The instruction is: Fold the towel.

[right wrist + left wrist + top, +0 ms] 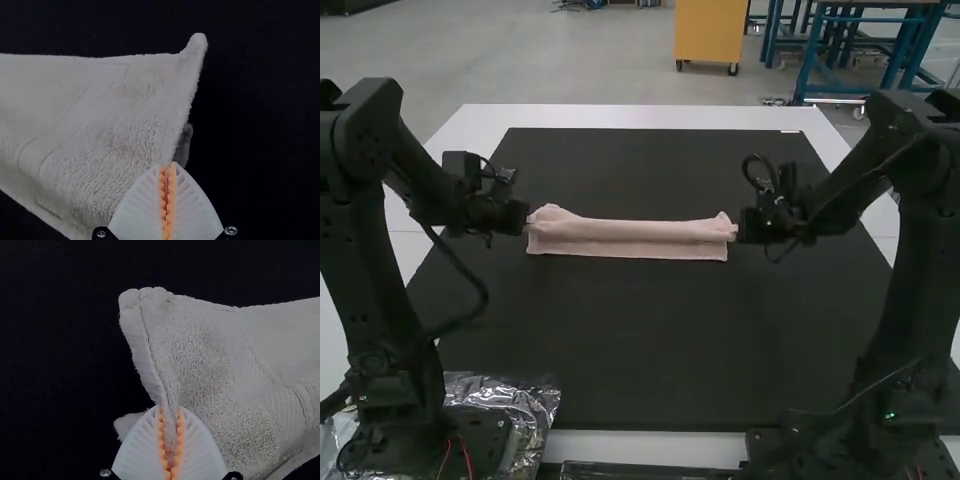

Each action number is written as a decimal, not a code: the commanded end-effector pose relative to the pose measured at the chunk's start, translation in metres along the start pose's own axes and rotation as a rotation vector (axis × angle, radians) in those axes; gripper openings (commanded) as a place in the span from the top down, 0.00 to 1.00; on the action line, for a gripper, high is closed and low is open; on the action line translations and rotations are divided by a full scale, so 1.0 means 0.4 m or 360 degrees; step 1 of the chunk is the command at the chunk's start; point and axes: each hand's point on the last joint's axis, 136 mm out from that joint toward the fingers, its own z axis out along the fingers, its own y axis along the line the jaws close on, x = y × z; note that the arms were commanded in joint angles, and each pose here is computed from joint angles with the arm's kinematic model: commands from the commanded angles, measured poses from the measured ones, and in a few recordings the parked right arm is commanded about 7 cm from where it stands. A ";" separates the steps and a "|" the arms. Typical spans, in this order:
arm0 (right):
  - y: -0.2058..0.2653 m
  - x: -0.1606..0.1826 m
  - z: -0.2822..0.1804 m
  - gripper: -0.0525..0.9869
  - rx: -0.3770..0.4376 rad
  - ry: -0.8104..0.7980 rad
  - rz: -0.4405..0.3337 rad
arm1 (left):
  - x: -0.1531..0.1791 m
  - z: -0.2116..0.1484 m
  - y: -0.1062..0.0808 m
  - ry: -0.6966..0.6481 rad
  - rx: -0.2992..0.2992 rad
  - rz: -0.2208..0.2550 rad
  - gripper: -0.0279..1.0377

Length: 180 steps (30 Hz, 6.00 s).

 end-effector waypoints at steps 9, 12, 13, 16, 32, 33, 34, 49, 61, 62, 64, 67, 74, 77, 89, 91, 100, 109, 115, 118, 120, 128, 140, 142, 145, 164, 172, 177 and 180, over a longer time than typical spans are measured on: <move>-0.032 0.038 -0.007 0.10 0.0048 0.0036 0.0080 | 0.065 -0.022 -0.001 0.0038 0.0005 -0.0036 0.06; -0.026 0.012 -0.012 0.08 0.0039 0.0003 0.0080 | 0.023 -0.030 0.020 -0.0055 -0.0027 -0.0069 0.06; -0.021 0.003 -0.013 0.08 0.0035 -0.0009 0.0072 | 0.003 -0.034 0.030 -0.0100 -0.0042 -0.0099 0.06; -0.013 -0.013 -0.012 0.08 0.0026 -0.0026 0.0057 | -0.037 -0.046 0.051 -0.0168 -0.0069 -0.0125 0.06; 0.046 -0.001 0.033 0.08 -0.0022 0.0015 -0.0018 | -0.113 -0.067 0.055 -0.0270 -0.0045 -0.0226 0.06; 0.046 0.004 0.036 0.08 -0.0021 0.0022 -0.0020 | -0.118 -0.070 0.054 -0.0277 -0.0046 -0.0222 0.06; 0.045 0.009 0.041 0.08 -0.0020 0.0030 -0.0024 | -0.121 -0.073 0.054 -0.0281 -0.0047 -0.0223 0.06; 0.100 0.227 0.128 0.97 -0.0183 0.0391 -0.0170 | -0.152 -0.098 0.049 -0.0331 -0.0060 -0.0197 0.06; -0.074 0.037 -0.038 0.97 0.0009 0.0059 0.0002 | -0.161 -0.098 0.046 -0.0345 -0.0058 -0.0176 0.06; -0.096 0.021 -0.055 0.97 0.0029 0.0034 0.0020 | -0.161 -0.097 0.044 -0.0345 -0.0055 -0.0175 0.06; -0.134 -0.004 -0.088 0.97 0.0069 -0.0003 0.0033 | -0.160 -0.095 0.039 -0.0342 -0.0049 -0.0175 0.06; -0.176 -0.029 -0.132 0.97 0.0109 -0.0029 0.0041 | -0.165 -0.092 0.029 -0.0344 -0.0037 -0.0161 0.06; -0.157 -0.086 -0.182 0.97 0.0096 -0.0085 0.0011 | -0.184 -0.092 0.016 -0.0374 -0.0046 -0.0125 0.06; -0.072 -0.103 -0.162 0.97 -0.0003 -0.0087 -0.0039 | -0.191 -0.094 0.024 -0.0389 -0.0108 -0.0105 0.06; 0.274 -0.121 -0.057 0.97 -0.0327 -0.0073 -0.0234 | -0.220 -0.137 0.054 -0.0501 -0.0297 -0.0056 0.06; 0.316 -0.117 -0.038 0.97 -0.0371 -0.0057 -0.0256 | -0.221 -0.145 0.052 -0.0524 -0.0302 -0.0051 0.06; 0.479 -0.094 0.035 0.97 -0.0521 -0.0009 -0.0336 | -0.193 -0.151 0.048 -0.0519 -0.0311 -0.0051 0.06; 0.579 -0.076 0.101 0.97 -0.0614 0.0021 -0.0411 | -0.169 -0.158 0.048 -0.0542 -0.0339 -0.0046 0.06; 0.627 -0.089 0.144 0.97 -0.0655 0.0012 -0.0435 | -0.153 -0.158 0.048 -0.0529 -0.0347 -0.0037 0.06; 0.647 -0.096 0.163 0.97 -0.0670 0.0007 -0.0439 | -0.154 -0.160 0.048 -0.0538 -0.0348 -0.0034 0.06; 0.661 -0.096 0.175 0.97 -0.0682 0.0010 -0.0434 | -0.154 -0.161 0.049 -0.0540 -0.0350 -0.0036 0.06; 0.724 -0.103 0.170 0.39 -0.0774 0.0046 -0.0386 | -0.156 -0.162 0.052 -0.0543 -0.0363 -0.0034 0.06; 0.655 -0.287 0.033 0.97 -0.0742 -0.0434 -0.0380 | -0.160 -0.168 0.077 -0.0549 -0.0490 -0.0031 0.06; 0.637 -0.261 0.052 0.97 -0.0737 -0.0433 -0.0382 | -0.158 -0.184 0.120 -0.0535 -0.0692 -0.0011 0.07; 0.624 -0.228 0.068 0.98 -0.0740 -0.0443 -0.0380 | -0.167 -0.195 0.123 -0.0575 -0.0772 -0.0003 0.06; 0.595 -0.098 0.217 0.98 -0.0780 -0.0450 -0.0335 | -0.224 -0.286 0.117 -0.0745 -0.0967 -0.0006 0.06; 0.567 -0.031 0.299 0.98 -0.0757 -0.0395 -0.0321 | -0.267 -0.313 0.076 -0.0807 -0.0923 0.0021 0.07; 0.566 0.048 0.337 0.98 -0.0763 -0.0325 -0.0325 | -0.305 -0.359 0.065 -0.0873 -0.0929 0.0030 0.07; 0.573 0.002 0.317 0.97 -0.0779 -0.0380 -0.0288 | -0.338 -0.398 0.056 -0.0948 -0.0937 0.0039 0.07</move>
